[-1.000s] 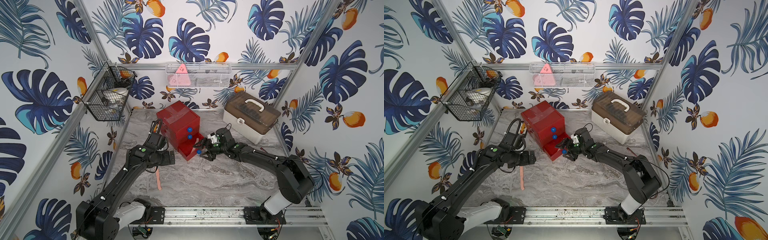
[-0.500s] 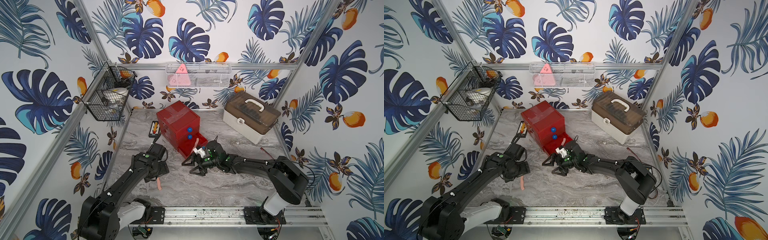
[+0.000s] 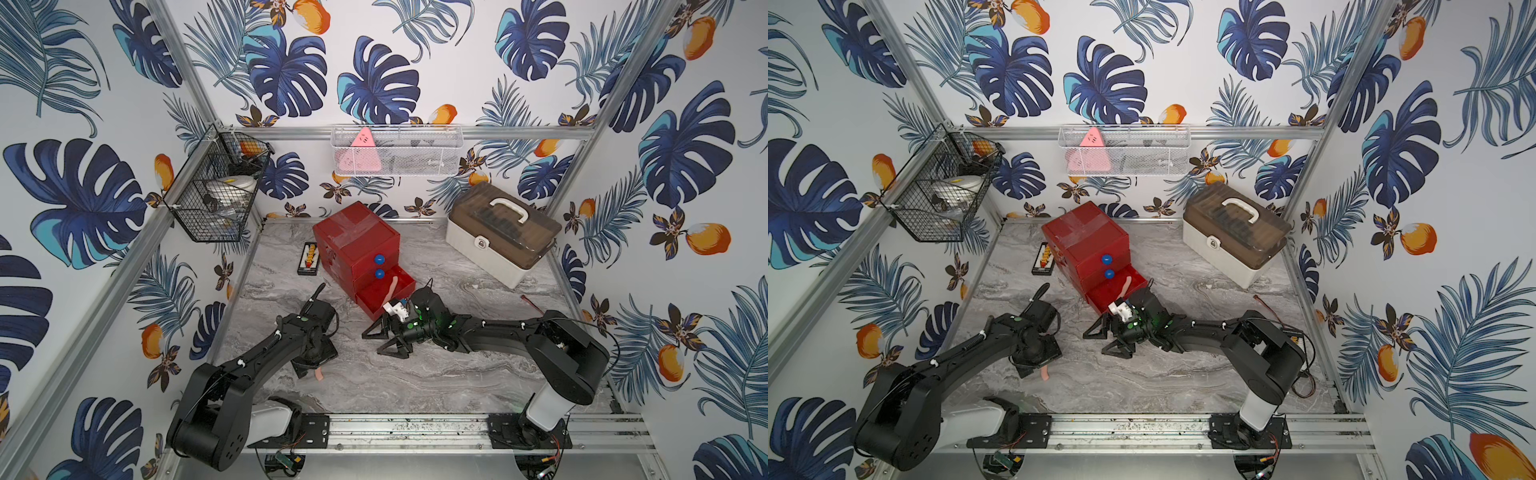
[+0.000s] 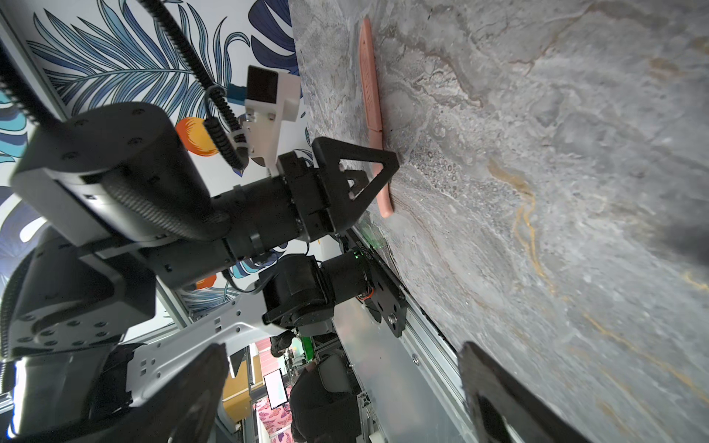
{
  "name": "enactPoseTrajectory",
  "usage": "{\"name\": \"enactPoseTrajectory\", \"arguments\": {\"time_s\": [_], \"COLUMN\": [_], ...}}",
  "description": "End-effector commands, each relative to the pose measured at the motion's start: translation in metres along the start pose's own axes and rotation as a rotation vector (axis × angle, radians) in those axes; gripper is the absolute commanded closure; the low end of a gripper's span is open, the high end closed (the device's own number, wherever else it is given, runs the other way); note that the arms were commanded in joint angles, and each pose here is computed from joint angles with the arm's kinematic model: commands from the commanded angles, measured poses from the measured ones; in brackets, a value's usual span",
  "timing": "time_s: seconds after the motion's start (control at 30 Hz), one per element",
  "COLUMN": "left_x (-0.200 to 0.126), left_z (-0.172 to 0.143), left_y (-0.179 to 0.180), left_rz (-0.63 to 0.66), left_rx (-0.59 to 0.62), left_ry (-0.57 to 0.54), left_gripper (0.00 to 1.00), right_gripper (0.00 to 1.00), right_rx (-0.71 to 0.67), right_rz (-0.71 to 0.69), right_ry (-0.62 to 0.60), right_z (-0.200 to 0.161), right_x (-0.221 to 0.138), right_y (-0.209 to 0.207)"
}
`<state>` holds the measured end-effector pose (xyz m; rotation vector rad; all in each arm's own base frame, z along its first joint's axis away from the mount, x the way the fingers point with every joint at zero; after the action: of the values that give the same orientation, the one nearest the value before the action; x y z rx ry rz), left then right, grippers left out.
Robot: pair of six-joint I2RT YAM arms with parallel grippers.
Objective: Place the fruit knives into the drawer by color
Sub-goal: Pick up the fruit knife from the center of the board.
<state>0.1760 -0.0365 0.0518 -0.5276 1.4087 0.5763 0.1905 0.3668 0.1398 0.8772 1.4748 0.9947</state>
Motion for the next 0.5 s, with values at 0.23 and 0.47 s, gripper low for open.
{"name": "enactPoseTrajectory", "arguments": {"time_s": [0.23, 0.47], "left_x": [0.025, 0.031], "left_z": [0.006, 0.009], "left_y": [-0.012, -0.029], "left_rz": [-0.111, -0.145], "left_rx": [-0.069, -0.061], "left_ry": [-0.046, -0.005], "left_gripper": [0.53, 0.74], "right_gripper": [0.06, 0.06], "right_rx": [-0.003, 0.007], "right_rz": [0.022, 0.015], "right_ry": [0.014, 0.014], "right_z": [-0.004, 0.001], "right_x": [-0.01, -0.017], "right_y": [-0.004, -0.009]}}
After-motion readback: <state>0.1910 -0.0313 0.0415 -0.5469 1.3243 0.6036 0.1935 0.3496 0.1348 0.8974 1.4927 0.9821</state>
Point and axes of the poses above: each gripper's point midway between its finger pads, its own x axis out along the fingers, its own y axis along the line the jaws close on, z = x × y, the point moved 4 cm from there along -x, back along the fingers, and after that the axes turned 3 degrees about -x, right-handed, at the moved point
